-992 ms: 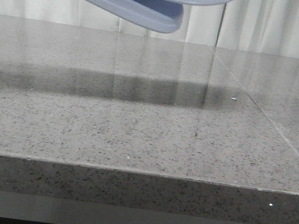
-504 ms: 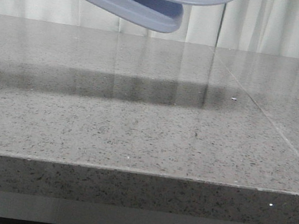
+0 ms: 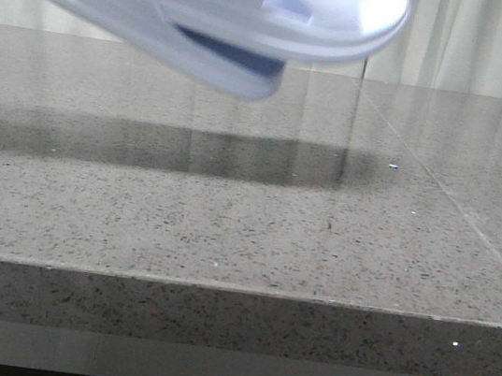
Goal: Insert blue slippers together front up
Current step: 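Lower the stacked slippers onto the table with the left gripper, then open the left gripper and pull it back from the slippers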
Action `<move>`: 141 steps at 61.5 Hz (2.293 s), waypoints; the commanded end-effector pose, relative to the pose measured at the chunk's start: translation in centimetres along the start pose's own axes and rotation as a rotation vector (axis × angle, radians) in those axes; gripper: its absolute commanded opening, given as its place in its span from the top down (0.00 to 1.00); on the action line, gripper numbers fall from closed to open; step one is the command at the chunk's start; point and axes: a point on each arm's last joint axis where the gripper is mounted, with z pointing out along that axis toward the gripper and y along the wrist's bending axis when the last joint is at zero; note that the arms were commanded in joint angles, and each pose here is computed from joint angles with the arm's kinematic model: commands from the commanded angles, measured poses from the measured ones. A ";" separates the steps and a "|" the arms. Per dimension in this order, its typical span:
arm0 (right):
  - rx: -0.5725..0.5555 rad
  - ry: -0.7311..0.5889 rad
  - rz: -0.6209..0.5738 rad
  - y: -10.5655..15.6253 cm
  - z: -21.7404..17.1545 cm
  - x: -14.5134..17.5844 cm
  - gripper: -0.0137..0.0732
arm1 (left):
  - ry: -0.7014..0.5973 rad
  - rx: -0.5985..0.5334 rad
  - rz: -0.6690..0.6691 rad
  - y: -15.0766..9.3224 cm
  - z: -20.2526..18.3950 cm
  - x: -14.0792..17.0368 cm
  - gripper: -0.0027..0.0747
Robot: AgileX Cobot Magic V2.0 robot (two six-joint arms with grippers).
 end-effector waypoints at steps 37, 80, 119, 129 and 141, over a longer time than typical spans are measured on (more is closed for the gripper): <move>0.023 -0.100 -0.006 0.2 -1.0 -1.1 0.91 | 0.052 -0.062 -0.034 2.1 6.0 -0.8 0.99; 0.024 -0.102 -0.006 0.2 -1.0 -1.1 0.91 | 0.204 -0.389 0.090 5.2 6.1 -1.0 0.55; 0.032 -0.114 -0.015 0.1 -1.0 -1.3 0.91 | 0.061 -0.495 0.322 -2.0 -0.1 -3.1 0.99; 0.067 -0.147 -0.041 0.0 -1.4 -1.5 0.91 | -0.102 -0.597 0.415 -4.6 -3.4 -2.5 0.99; 0.154 -0.253 -0.086 0.4 -3.0 -0.9 0.91 | -0.366 -0.633 0.550 -8.0 -7.7 0.6 0.99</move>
